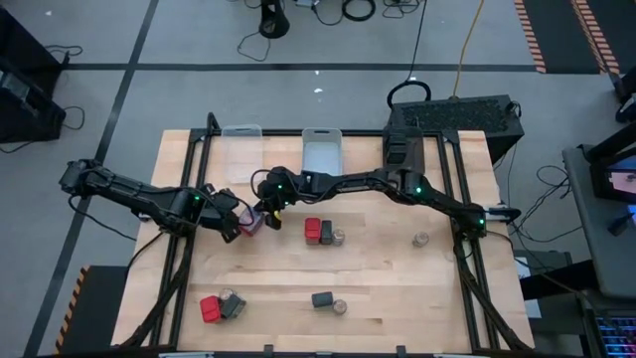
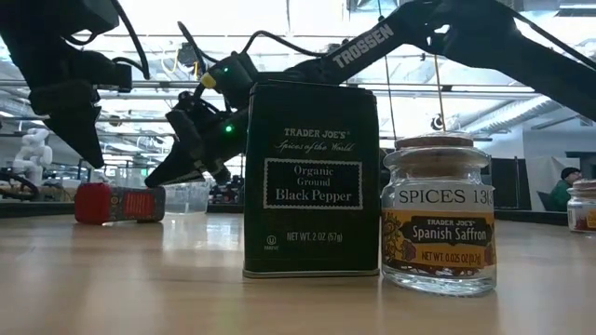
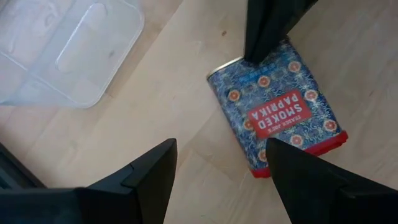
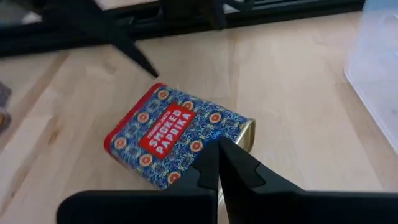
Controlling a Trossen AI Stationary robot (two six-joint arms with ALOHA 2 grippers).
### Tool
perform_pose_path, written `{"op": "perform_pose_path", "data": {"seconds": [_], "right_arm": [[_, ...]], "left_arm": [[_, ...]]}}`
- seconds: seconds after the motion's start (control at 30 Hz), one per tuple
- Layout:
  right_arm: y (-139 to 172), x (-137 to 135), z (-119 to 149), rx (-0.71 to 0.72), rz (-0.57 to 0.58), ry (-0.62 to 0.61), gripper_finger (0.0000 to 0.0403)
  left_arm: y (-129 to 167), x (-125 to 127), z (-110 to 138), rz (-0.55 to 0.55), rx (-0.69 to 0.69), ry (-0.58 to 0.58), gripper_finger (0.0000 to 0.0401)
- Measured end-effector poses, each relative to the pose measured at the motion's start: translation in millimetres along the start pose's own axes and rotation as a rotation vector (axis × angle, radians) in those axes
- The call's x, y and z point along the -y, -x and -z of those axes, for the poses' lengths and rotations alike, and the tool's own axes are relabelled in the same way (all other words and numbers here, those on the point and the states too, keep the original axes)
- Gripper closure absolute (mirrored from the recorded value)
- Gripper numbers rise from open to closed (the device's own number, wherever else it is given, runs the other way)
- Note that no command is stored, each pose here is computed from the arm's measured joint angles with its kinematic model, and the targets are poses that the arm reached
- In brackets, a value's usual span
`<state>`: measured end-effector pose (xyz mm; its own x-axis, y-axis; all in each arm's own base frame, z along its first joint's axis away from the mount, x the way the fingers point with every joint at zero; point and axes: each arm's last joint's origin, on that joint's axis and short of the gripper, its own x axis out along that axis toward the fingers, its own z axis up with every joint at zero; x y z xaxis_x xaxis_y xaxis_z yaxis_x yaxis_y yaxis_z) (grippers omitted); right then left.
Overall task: Sort spices by type
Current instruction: Adjust the top left red seasoning can
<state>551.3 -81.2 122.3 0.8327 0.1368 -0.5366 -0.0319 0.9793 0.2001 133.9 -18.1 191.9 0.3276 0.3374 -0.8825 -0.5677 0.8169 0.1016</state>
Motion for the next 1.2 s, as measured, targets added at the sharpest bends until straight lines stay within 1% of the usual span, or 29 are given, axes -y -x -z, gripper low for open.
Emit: {"op": "perform_pose_path", "data": {"seconds": [0.23,0.43,0.5,0.53,0.67,0.8,1.07,1.2], "right_arm": [[3,11,3,-0.029,0.018,-0.119,0.0402],[3,14,5,-0.040,0.027,-0.133,0.0402],[2,15,11,-0.079,0.041,-0.145,0.0402],[0,16,18,-0.115,0.044,-0.155,0.0403],[1,18,18,-0.126,0.051,-0.145,0.0403],[1,18,18,-0.126,0.046,-0.136,0.0403],[2,18,15,-0.108,0.048,-0.091,0.0403],[8,17,3,-0.079,0.046,-0.054,0.0403]], "left_arm": [[1,1,-2,0.019,0.011,-0.009,0.0148],[1,2,-4,0.019,0.039,-0.015,0.0148],[1,2,-5,-0.009,0.065,-0.028,0.0148],[3,1,-6,-0.030,0.089,-0.024,0.0148],[14,-1,-13,-0.038,0.179,0.020,0.0148],[22,-1,-18,-0.005,0.251,0.047,0.0148],[24,-2,-19,0.007,0.263,0.049,0.0148],[24,-2,-19,0.010,0.261,0.048,0.0148]]}}
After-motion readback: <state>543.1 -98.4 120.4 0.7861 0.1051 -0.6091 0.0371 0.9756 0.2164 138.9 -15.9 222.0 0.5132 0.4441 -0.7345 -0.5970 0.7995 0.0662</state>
